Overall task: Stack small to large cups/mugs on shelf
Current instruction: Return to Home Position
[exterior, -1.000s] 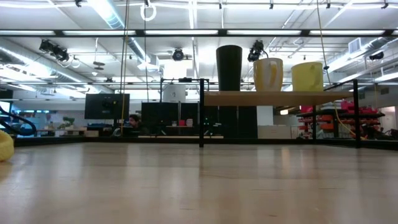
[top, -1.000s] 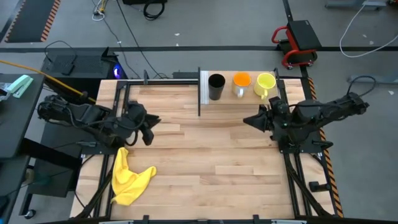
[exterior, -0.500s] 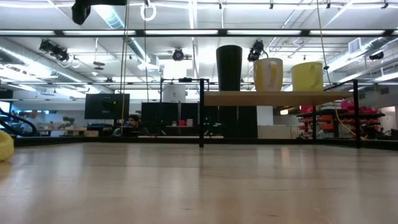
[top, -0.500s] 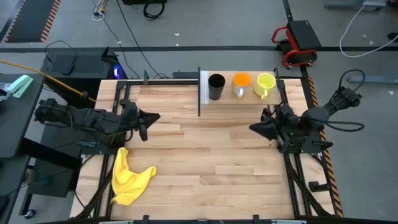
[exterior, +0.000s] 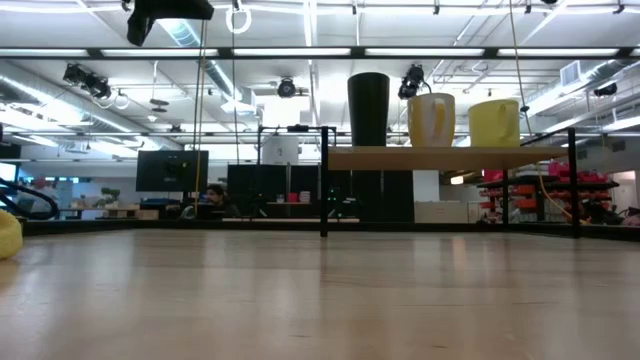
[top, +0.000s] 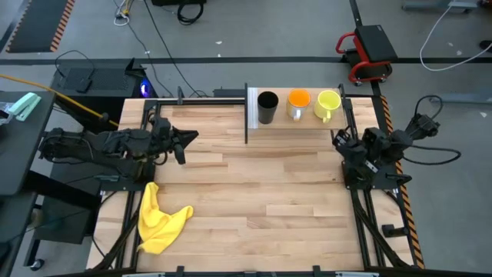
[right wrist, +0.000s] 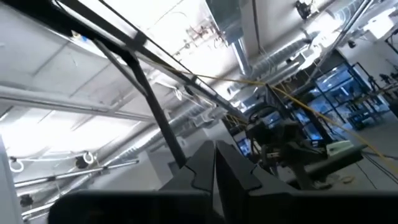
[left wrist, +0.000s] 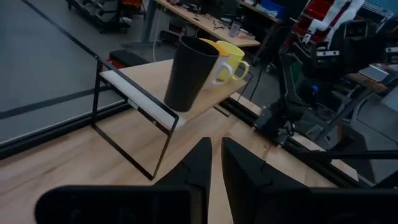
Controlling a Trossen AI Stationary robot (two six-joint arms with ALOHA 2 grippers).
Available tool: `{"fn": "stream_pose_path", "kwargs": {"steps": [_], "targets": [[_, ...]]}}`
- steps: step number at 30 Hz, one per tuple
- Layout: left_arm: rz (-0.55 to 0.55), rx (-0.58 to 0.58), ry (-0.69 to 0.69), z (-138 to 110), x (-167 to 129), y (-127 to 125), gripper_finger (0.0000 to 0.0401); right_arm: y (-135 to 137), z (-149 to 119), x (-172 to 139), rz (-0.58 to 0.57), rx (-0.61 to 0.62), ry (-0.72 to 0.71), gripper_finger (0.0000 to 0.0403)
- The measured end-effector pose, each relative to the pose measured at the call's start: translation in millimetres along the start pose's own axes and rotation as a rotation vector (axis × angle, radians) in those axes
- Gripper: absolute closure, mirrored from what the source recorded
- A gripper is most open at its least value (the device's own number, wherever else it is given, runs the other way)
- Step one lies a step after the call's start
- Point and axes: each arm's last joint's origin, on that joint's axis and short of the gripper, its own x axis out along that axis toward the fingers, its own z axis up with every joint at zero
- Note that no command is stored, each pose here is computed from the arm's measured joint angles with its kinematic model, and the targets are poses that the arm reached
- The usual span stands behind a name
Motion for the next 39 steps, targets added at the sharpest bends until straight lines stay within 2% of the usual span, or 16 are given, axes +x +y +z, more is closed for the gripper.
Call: {"fn": "stream_pose_path", "kwargs": {"steps": [7,16,22,25,31,36,39], "targets": [[-0.021,0.002,0.048,-4,9,-1,0.0368,-6,-12,-6,0.012,0.021,-0.032,0.038],[-0.027,-0.012,0.036,-3,10,-2,0.0393,-13,-28,-11,0.019,-0.002,-0.061,0.038],[-0.114,-0.044,-0.02,-25,21,1,0.0382,-14,-28,-10,0.012,-0.017,-0.065,0.038],[-0.098,-0.036,-0.017,-30,23,7,0.0376,-17,-27,-9,-0.009,-0.045,-0.078,0.038],[-0.091,-0.028,-0.073,-19,16,19,0.0385,-28,-18,-8,-0.082,-0.089,-0.148,0.038],[-0.109,-0.044,-0.126,-8,5,28,0.0392,-36,-14,-6,-0.009,-0.097,-0.145,0.038],[-0.104,-0.032,-0.129,-7,0,32,0.0387,-43,-13,-6,-0.03,-0.093,-0.127,0.038]]}}
